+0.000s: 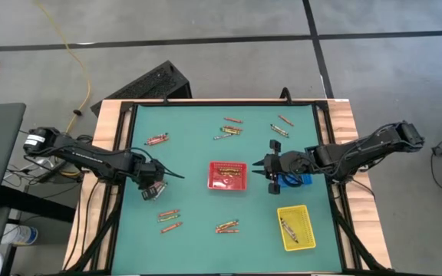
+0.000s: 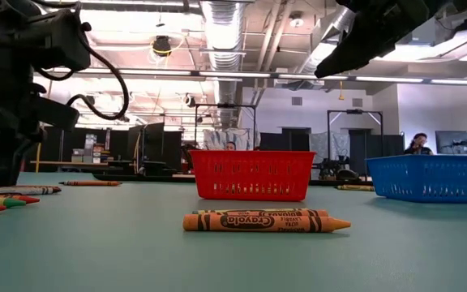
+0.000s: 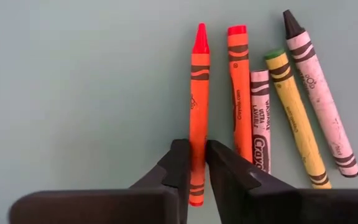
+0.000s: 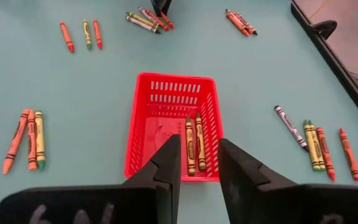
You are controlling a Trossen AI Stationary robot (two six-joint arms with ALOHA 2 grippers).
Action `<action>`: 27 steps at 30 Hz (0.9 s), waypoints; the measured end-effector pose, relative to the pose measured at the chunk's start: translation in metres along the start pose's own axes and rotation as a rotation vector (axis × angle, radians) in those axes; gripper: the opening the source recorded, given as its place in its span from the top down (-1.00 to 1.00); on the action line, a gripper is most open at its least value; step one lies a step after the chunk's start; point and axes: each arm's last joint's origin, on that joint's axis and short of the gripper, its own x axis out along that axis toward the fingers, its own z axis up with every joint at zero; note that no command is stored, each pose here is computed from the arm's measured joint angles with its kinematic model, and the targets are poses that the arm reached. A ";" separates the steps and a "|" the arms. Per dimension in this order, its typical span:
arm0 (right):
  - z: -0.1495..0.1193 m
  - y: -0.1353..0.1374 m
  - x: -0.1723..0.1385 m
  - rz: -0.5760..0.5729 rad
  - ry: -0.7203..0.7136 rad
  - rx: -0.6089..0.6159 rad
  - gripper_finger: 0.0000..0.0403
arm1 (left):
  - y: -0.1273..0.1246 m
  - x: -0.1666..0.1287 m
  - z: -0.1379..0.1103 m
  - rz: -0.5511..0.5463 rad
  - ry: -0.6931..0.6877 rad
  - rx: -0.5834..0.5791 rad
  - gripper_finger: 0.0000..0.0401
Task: Sort crayons
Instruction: Put the orange crayon into the blue basket
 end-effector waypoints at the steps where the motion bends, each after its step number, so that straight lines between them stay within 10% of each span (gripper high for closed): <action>1: 0.000 0.001 0.000 0.004 -0.001 0.003 0.51 | 0.000 -0.001 0.001 0.001 -0.005 0.000 0.85; 12: -0.001 0.021 -0.007 0.074 -0.011 0.037 0.51 | -0.008 -0.024 0.050 0.052 -0.423 0.122 0.92; 27: -0.005 0.047 -0.020 0.014 -0.050 0.009 0.51 | -0.045 -0.051 0.133 -0.398 -1.112 0.355 0.91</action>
